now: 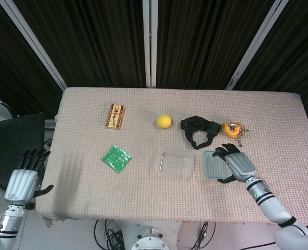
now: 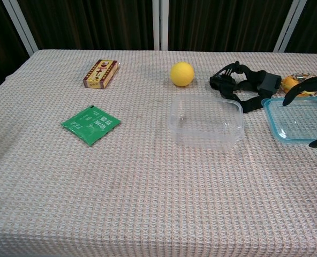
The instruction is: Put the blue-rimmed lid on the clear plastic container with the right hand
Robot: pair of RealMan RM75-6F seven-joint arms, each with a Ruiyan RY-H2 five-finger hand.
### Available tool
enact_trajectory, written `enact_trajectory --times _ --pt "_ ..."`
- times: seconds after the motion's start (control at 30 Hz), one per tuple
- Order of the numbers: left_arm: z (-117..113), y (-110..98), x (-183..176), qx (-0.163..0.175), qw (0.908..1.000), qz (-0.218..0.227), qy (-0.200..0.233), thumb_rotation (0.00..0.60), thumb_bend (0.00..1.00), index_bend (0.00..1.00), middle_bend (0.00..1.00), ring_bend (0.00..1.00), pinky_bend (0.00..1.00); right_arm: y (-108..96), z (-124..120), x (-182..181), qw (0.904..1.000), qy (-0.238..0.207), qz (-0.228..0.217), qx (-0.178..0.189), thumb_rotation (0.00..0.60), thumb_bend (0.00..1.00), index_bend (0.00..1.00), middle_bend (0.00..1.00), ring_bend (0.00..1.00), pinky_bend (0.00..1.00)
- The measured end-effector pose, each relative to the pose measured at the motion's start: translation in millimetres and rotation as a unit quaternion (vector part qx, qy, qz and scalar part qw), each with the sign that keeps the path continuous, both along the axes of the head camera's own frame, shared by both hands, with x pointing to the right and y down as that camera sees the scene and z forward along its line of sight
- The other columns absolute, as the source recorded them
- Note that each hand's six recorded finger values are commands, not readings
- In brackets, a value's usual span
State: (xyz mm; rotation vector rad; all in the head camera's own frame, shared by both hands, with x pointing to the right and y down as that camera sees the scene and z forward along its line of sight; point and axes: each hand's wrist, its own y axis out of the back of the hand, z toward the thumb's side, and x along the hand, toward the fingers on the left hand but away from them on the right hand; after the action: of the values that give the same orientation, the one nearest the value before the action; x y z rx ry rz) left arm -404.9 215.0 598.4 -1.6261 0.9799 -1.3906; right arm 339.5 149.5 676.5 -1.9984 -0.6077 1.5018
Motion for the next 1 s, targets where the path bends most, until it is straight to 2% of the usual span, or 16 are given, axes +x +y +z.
enact_trajectory --times 0.17,0.3,0.5,0.67,0.87,1.0 --pt "1.9 2.9 -3.4 -0.002 1.0 -0.005 0.002 0.6 0.0 0.08 0.06 0.0 0.0 -16.1 10.6 -22.4 0.9997 0.011 -0.016 -0.014 0.6 0.09 0.26 0.41 0.05 0.0" --pt "2.6 4.4 -6.6 -0.003 0.9999 -0.01 0.001 0.6 0.0 0.08 0.06 0.0 0.0 -32.5 23.1 -53.7 0.9992 0.007 -0.035 -0.018 0.6 0.09 0.26 0.41 0.05 0.0" --pt "3.5 5.1 -9.6 -0.006 0.9999 -0.015 -0.002 0.6 0.0 0.08 0.06 0.0 0.0 -54.3 36.3 -91.1 0.998 0.007 -0.062 -0.01 0.6 0.09 0.26 0.41 0.05 0.0" --pt "2.9 6.3 -10.4 -0.008 0.9999 -0.015 -0.003 0.6 0.0 0.08 0.06 0.0 0.0 -66.0 40.5 -102.4 0.9972 0.019 -0.072 0.0 0.6 0.1 0.26 0.41 0.05 0.0" --pt "1.6 7.2 -11.7 -0.005 0.9999 -0.016 -0.003 0.6 0.0 0.08 0.06 0.0 0.0 -76.9 24.9 -89.9 0.997 0.033 -0.058 0.039 0.6 0.1 0.26 0.41 0.05 0.0" --pt "1.3 6.2 -10.5 -0.004 0.9999 -0.014 -0.001 0.6 0.0 0.08 0.06 0.0 0.0 -73.9 2.4 -84.2 0.9978 0.011 -0.044 0.049 0.6 0.1 0.26 0.41 0.05 0.0"
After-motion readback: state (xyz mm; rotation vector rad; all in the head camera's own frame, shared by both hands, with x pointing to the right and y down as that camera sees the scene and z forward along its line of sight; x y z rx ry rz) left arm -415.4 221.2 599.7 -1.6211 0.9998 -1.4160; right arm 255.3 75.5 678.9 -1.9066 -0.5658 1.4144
